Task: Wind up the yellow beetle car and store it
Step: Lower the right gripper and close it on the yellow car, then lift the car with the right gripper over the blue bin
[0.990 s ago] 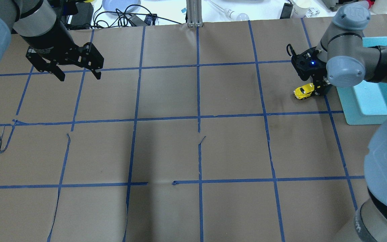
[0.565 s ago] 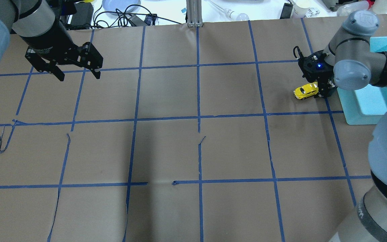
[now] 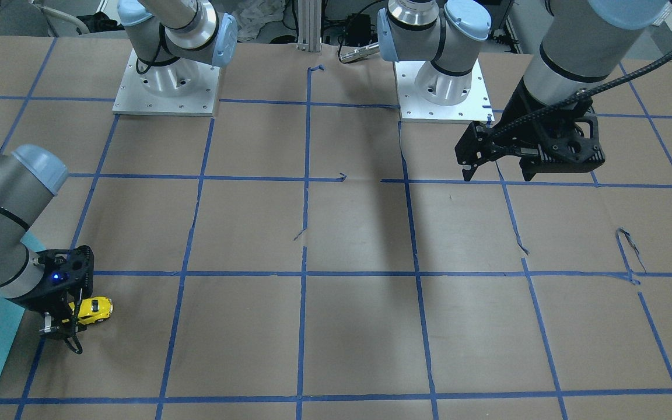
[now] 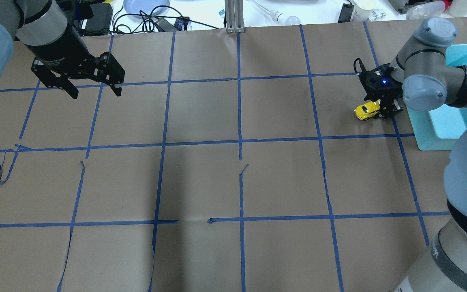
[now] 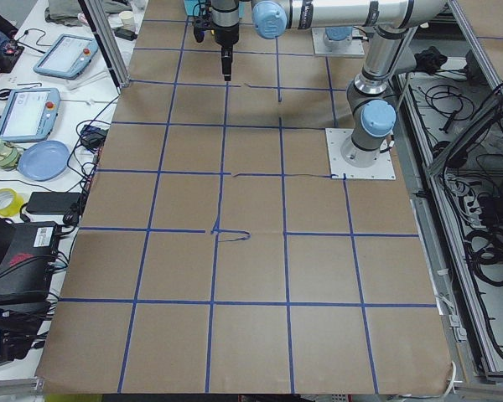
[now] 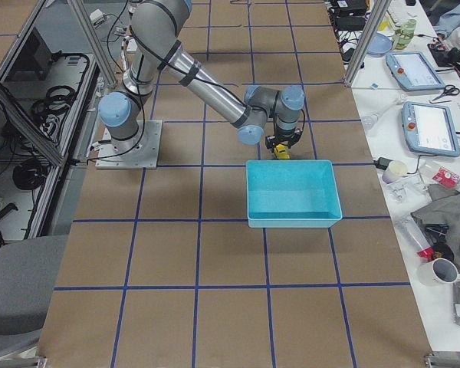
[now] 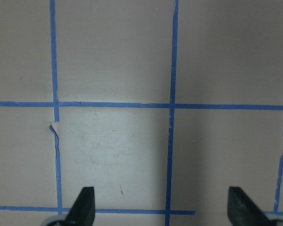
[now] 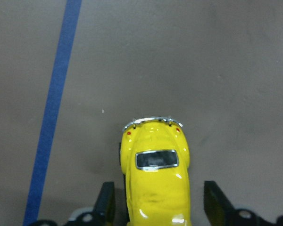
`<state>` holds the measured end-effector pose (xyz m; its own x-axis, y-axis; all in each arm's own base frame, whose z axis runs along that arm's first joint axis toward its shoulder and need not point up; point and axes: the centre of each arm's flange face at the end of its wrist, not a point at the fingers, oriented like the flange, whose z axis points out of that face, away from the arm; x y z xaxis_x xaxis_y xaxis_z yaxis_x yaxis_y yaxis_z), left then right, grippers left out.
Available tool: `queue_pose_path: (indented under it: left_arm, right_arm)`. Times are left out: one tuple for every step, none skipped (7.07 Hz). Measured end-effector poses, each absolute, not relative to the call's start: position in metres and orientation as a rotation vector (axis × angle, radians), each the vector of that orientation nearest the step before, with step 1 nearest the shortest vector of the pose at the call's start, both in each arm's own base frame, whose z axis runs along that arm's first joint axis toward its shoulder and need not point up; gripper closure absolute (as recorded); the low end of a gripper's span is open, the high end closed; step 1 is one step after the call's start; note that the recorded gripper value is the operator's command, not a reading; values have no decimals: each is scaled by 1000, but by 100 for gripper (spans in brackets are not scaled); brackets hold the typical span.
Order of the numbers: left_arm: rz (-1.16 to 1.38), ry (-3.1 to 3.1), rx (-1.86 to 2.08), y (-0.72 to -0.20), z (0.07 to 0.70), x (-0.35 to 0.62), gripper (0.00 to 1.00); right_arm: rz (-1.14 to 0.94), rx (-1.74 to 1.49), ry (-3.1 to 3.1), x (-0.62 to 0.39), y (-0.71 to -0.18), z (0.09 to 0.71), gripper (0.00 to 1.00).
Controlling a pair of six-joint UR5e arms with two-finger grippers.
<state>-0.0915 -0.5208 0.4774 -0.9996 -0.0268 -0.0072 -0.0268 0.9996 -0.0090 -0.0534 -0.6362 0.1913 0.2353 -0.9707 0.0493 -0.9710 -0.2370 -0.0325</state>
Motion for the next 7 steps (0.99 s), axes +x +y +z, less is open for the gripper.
queue_pose_path:
  left_arm:
    - [-14, 3134, -42, -521, 477, -91, 0]
    - [-14, 3133, -42, -521, 477, -91, 0]
    - [-13, 3133, -43, -521, 477, -91, 0]
    - [-12, 3133, -43, -521, 477, -91, 0]
    - [-12, 3132, -44, -521, 477, -91, 0]
    - [-12, 3131, -45, -521, 477, -90, 0]
    - [-12, 3131, -44, -521, 477, -90, 0]
  right_arm:
    - [82, 2440, -1969, -54, -635, 191, 98]
    - [73, 2409, -2006, -54, -634, 192, 100]
    - [68, 2371, -2030, -54, -632, 202, 100]
    - [59, 2331, -2033, -53, -630, 226, 100]
    - [54, 2309, -2024, -54, -627, 253, 100]
    - [45, 2311, -1998, -57, -627, 282, 100]
    - [14, 2336, -1949, -64, -631, 309, 100]
